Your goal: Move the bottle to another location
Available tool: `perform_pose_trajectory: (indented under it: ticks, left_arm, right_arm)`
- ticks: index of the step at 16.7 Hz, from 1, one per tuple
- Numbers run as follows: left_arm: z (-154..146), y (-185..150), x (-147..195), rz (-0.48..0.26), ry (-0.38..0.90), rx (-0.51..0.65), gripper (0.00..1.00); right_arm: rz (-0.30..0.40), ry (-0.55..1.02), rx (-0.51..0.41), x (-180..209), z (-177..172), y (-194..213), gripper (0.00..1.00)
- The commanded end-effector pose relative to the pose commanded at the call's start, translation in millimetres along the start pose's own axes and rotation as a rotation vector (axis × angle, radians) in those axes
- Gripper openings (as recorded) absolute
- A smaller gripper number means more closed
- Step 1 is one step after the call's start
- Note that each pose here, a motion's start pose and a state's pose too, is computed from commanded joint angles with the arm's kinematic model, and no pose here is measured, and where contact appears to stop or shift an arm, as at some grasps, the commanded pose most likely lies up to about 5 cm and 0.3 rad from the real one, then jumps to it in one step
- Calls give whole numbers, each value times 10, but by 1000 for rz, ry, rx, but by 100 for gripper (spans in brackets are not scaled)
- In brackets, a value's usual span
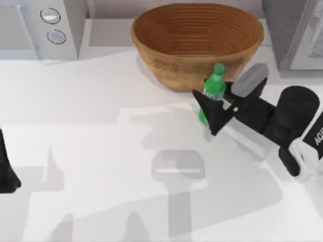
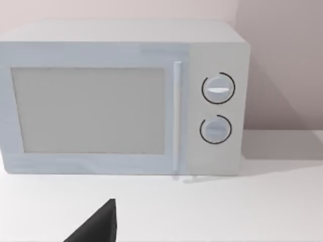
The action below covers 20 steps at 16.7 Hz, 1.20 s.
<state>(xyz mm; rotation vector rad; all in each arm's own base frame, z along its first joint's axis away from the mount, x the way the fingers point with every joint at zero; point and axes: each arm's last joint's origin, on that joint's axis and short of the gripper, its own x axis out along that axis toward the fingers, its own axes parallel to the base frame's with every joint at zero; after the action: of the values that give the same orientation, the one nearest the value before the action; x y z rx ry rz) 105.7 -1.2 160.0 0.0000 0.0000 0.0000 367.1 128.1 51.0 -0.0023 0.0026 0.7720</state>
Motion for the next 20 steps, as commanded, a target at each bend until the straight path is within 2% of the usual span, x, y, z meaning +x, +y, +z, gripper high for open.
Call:
perform_pose_trajectory:
  ticks: [4, 8, 15, 20]
  left_arm:
    - [0, 0, 0, 0, 0, 0, 100]
    - [0, 0, 0, 0, 0, 0, 100]
    - [0, 0, 0, 0, 0, 0, 100]
    - [0, 0, 0, 0, 0, 0, 100]
  right_arm:
    - [-4, 9, 6, -958, 118, -548, 0]
    - [-6, 7, 4, -1577, 232, -639, 0]
    - [-2, 9, 9, -1641, 235, -631, 0]
    - [-6, 14, 13, -1352, 33, -646, 0]
